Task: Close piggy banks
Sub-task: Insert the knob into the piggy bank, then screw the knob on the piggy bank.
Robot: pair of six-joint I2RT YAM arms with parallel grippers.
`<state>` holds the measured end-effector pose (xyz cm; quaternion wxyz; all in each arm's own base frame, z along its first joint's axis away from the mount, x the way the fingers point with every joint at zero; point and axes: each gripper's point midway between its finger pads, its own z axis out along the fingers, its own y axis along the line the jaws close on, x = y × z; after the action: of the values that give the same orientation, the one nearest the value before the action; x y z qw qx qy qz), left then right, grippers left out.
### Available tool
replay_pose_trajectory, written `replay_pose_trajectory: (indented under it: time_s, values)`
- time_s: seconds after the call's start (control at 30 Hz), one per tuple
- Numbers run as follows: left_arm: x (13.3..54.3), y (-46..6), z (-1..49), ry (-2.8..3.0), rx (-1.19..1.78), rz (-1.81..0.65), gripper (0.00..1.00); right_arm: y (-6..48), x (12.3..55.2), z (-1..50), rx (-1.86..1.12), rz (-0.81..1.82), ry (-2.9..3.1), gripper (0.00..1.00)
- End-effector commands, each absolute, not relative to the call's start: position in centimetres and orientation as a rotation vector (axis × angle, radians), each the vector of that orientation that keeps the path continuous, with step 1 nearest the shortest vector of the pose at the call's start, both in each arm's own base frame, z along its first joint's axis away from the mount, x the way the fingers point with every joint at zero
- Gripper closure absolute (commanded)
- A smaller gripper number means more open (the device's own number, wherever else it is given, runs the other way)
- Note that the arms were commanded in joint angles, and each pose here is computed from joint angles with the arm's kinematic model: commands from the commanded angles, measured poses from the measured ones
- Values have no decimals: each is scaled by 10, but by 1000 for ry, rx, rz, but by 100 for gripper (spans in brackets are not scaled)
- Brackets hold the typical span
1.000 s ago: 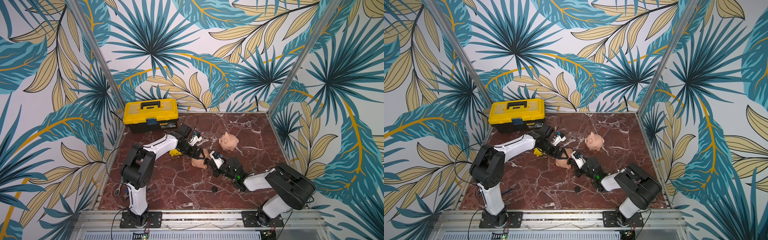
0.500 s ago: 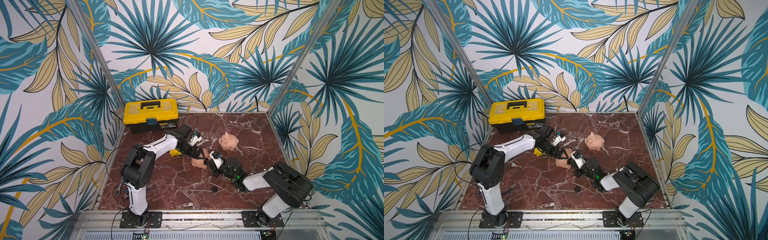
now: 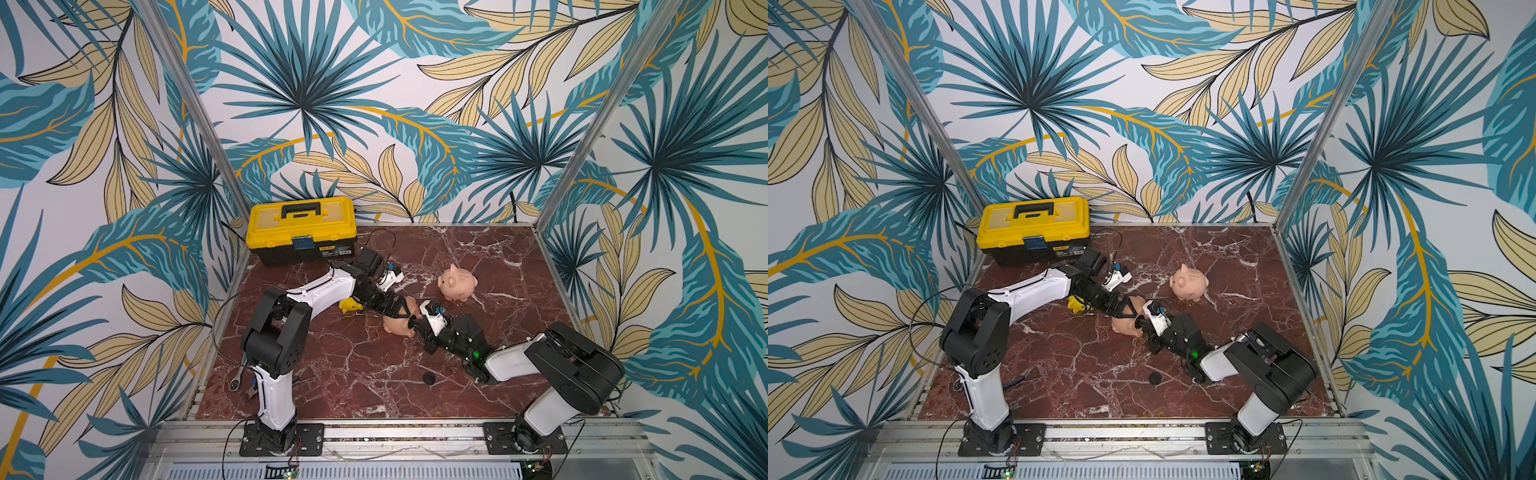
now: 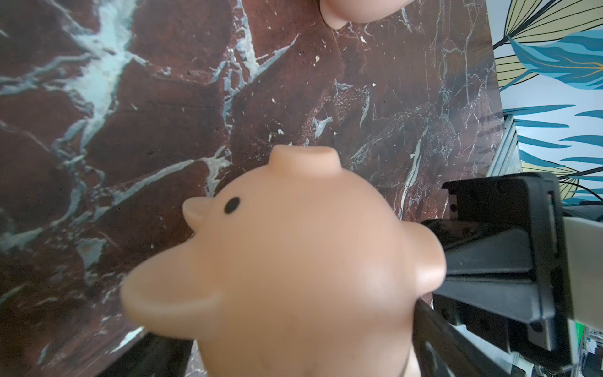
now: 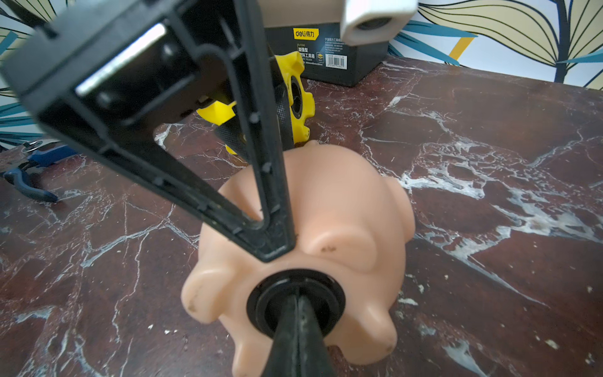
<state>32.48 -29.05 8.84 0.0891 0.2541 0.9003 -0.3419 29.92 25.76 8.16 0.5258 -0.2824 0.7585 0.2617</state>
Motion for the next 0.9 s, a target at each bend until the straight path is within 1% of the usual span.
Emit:
replay_pose_trajectory:
  time_s: [0.0, 0.27, 0.53, 0.87]
  values:
    - [314, -288, 66, 2764, 763, -1000, 1, 260, 304, 90, -647, 641, 1782, 100]
    - [315, -289, 66, 2763, 764, -1002, 1, 260, 305, 82, -642, 644, 1812, 100]
    - [315, -288, 62, 2770, 768, -986, 1, 265, 307, 85, -590, 700, 1843, 100]
    - [314, -291, 59, 2775, 783, -932, 1, 278, 312, 95, -420, 889, 1926, 100]
